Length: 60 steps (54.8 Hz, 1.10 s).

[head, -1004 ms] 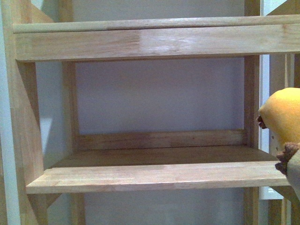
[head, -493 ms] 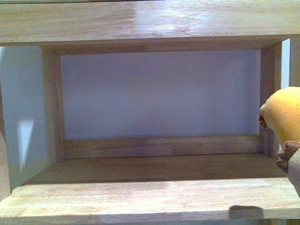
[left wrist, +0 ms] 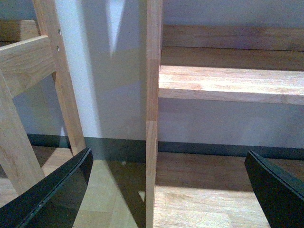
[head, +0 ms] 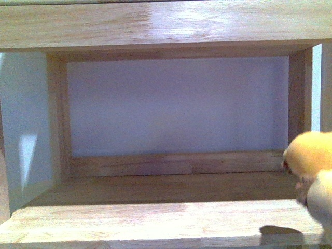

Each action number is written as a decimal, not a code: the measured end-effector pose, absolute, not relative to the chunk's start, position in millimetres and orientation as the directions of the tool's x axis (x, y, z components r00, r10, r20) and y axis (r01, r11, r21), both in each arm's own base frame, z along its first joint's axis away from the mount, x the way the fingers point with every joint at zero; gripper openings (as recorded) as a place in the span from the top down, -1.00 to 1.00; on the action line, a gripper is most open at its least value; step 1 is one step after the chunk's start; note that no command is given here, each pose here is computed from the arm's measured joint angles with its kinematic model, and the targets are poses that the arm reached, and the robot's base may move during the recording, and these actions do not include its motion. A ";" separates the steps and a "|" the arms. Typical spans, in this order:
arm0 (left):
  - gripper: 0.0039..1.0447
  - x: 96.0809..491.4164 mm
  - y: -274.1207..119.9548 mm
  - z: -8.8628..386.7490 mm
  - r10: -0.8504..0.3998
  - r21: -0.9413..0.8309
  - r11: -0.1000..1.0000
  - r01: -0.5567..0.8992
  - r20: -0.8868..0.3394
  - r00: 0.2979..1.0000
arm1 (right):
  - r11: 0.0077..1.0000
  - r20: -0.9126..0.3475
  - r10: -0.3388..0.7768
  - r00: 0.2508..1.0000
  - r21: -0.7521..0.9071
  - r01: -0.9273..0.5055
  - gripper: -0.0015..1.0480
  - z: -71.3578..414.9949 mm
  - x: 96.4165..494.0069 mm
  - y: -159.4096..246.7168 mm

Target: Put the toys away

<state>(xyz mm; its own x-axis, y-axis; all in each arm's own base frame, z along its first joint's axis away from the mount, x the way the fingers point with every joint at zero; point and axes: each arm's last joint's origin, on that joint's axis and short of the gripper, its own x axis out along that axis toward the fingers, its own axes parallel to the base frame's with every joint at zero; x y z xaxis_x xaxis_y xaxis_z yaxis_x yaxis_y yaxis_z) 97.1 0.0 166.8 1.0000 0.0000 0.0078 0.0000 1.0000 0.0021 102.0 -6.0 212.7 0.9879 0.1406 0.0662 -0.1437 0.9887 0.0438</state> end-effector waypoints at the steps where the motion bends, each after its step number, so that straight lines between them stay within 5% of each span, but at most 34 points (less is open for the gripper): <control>1: -0.89 97.1 0.0 166.9 0.000 0.002 1.000 0.000 0.008 1.000 | 0.989 0.072 0.140 0.988 0.042 -0.143 0.66 215.8 102.1 -5.7; 38: -0.89 97.1 0.0 166.9 0.000 0.002 1.000 0.000 0.008 1.000 | 0.970 0.430 0.242 0.869 -0.081 -0.230 0.66 405.1 110.1 31.5; 60: -0.89 97.1 0.0 166.9 0.000 0.002 1.000 0.000 0.008 1.000 | 0.976 0.515 0.216 0.830 -0.080 -0.204 0.66 510.8 171.9 46.7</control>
